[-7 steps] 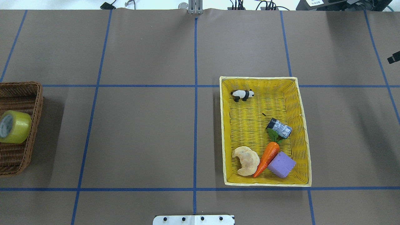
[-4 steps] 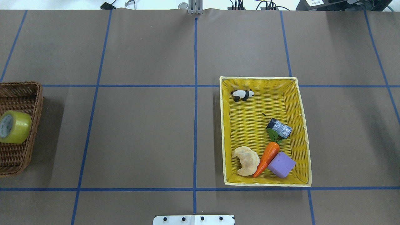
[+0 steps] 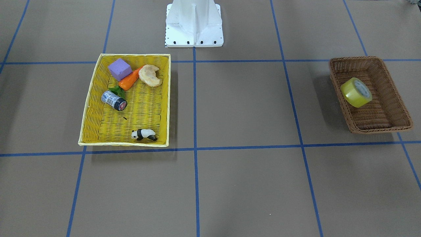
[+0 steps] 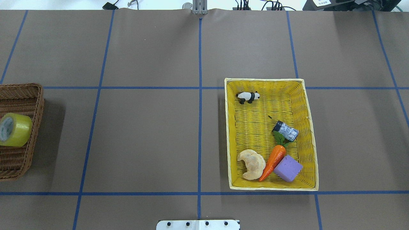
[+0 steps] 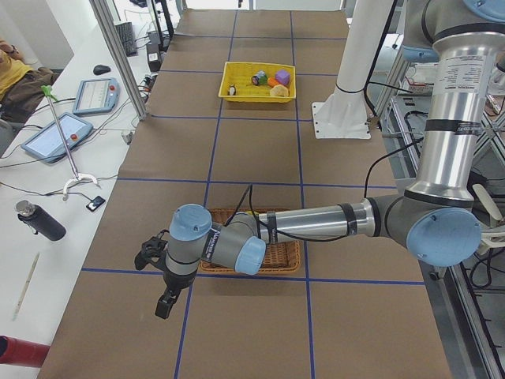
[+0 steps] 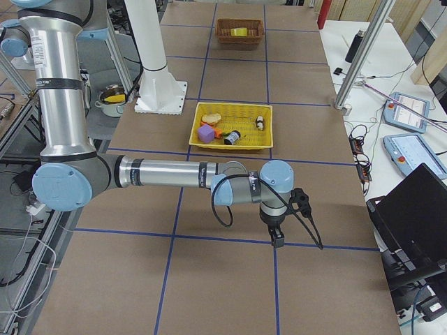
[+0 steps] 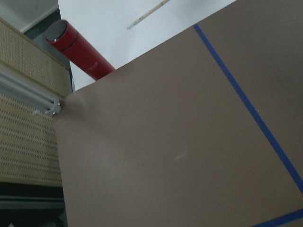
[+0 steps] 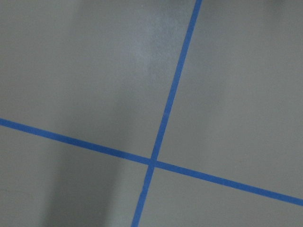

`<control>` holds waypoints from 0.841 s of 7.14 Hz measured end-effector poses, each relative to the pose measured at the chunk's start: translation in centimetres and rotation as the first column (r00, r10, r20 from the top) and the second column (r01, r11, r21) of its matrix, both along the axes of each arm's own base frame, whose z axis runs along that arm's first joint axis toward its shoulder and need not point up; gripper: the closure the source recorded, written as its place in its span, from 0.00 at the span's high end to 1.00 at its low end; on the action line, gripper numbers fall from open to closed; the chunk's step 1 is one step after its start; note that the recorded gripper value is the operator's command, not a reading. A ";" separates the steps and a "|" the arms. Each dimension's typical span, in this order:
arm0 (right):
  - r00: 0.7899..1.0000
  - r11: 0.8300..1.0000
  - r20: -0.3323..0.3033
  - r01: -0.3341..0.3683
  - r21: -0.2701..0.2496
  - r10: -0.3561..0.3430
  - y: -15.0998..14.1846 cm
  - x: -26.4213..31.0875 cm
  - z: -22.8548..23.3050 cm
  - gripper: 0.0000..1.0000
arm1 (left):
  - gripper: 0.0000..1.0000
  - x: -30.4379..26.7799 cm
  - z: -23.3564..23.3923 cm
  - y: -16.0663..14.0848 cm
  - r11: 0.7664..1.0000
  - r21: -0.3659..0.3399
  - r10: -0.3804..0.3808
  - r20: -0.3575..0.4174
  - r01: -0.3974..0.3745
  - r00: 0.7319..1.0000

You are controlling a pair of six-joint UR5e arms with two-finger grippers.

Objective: Move tape to another basket

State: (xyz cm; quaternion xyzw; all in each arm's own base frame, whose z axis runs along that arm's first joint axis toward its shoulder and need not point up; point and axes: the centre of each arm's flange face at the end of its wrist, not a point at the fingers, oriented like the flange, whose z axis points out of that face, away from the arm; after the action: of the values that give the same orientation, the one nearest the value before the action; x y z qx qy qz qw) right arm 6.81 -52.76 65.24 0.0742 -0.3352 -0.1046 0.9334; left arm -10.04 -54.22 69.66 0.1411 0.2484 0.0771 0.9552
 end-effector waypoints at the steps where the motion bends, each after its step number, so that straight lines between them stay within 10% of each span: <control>1: 1.000 0.999 -0.002 0.010 -0.037 -0.010 0.5 0.7 0.7 1.00 | 0.99 0.7 0.4 0.5 0.995 -0.098 0.014 -0.087 -0.023 0.996; 3: 1.000 0.996 -0.005 0.016 -0.084 -0.016 1.9 1.1 2.1 1.00 | 0.99 2.0 -0.6 1.8 0.978 -0.197 0.009 -0.262 -0.063 0.965; 6: 1.000 0.994 -0.003 0.013 -0.107 -0.013 2.8 1.1 3.2 1.00 | 0.99 2.3 -1.0 2.4 0.975 -0.214 0.000 -0.302 -0.068 0.953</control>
State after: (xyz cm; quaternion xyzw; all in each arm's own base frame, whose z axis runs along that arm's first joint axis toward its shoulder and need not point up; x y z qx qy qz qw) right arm 7.89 -50.01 68.43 0.0215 -0.3391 -0.0927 0.9359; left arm -7.74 -51.86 68.63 0.0395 0.4000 0.0432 0.9147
